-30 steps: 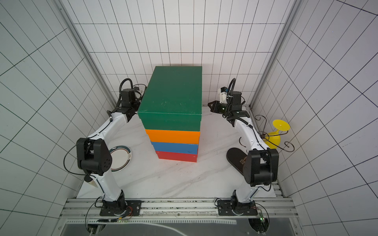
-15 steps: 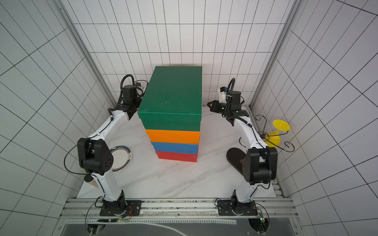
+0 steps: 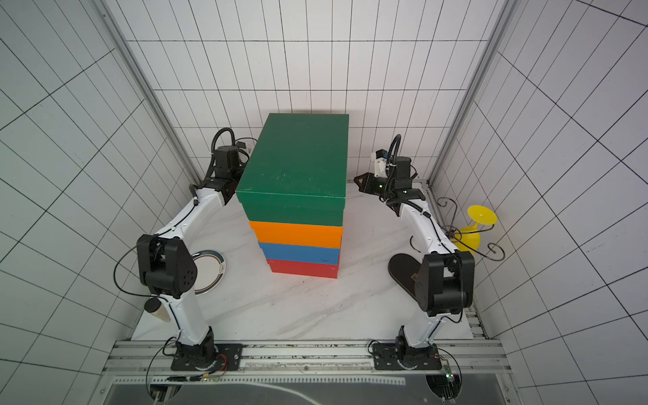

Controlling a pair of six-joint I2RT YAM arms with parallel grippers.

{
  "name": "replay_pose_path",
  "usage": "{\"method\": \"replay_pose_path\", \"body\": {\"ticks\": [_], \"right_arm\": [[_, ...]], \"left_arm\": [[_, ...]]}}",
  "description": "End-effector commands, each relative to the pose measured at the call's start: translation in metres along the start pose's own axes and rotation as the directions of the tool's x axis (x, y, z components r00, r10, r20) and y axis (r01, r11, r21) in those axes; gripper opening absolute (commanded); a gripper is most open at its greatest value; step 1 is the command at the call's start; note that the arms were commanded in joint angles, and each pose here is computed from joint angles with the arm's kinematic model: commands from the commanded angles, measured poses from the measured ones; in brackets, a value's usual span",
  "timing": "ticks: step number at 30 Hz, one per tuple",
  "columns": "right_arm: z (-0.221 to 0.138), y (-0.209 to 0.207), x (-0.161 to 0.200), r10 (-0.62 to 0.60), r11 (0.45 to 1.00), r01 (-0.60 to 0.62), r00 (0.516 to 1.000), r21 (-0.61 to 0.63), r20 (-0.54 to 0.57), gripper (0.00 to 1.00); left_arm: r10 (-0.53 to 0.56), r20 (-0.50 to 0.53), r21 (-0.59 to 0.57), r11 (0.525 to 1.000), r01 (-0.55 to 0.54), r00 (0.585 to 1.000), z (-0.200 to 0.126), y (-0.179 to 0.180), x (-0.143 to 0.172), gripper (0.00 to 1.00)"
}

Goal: Stack the shoeboxes
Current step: Adjust the shoeboxes in the shoebox.

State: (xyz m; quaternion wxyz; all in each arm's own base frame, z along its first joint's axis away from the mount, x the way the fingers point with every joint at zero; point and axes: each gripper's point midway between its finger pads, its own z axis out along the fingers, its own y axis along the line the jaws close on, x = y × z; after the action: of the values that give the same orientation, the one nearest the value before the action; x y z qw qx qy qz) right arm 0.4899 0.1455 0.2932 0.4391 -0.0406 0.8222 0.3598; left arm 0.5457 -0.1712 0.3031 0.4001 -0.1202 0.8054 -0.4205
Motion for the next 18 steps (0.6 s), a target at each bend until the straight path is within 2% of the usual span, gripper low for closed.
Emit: {"method": "replay_pose_path", "body": {"ticks": [1, 5, 10, 18], "right_arm": [[-0.008, 0.031, -0.039, -0.07, 0.996, 0.075, 0.994, -0.055, 0.082, 0.0], [-0.013, 0.034, -0.045, -0.088, 0.995, 0.091, 0.992, -0.033, 0.089, 0.0], [-0.032, 0.044, -0.063, -0.131, 0.991, 0.13, 0.984, 0.016, 0.12, 0.0], [-0.066, 0.072, -0.076, -0.206, 0.976, 0.19, 0.964, 0.108, 0.171, 0.0]], "left_arm": [[0.021, 0.021, -0.012, 1.0, -0.021, 1.0, -0.004, -0.003, -0.009, 0.32], [0.008, 0.052, -0.032, 0.999, -0.006, 0.999, -0.017, 0.007, -0.022, 0.32], [0.009, 0.113, -0.055, 0.998, -0.003, 0.994, -0.05, 0.014, -0.048, 0.32], [0.084, 0.187, -0.106, 0.992, -0.065, 0.979, -0.113, -0.002, -0.065, 0.35]]}}
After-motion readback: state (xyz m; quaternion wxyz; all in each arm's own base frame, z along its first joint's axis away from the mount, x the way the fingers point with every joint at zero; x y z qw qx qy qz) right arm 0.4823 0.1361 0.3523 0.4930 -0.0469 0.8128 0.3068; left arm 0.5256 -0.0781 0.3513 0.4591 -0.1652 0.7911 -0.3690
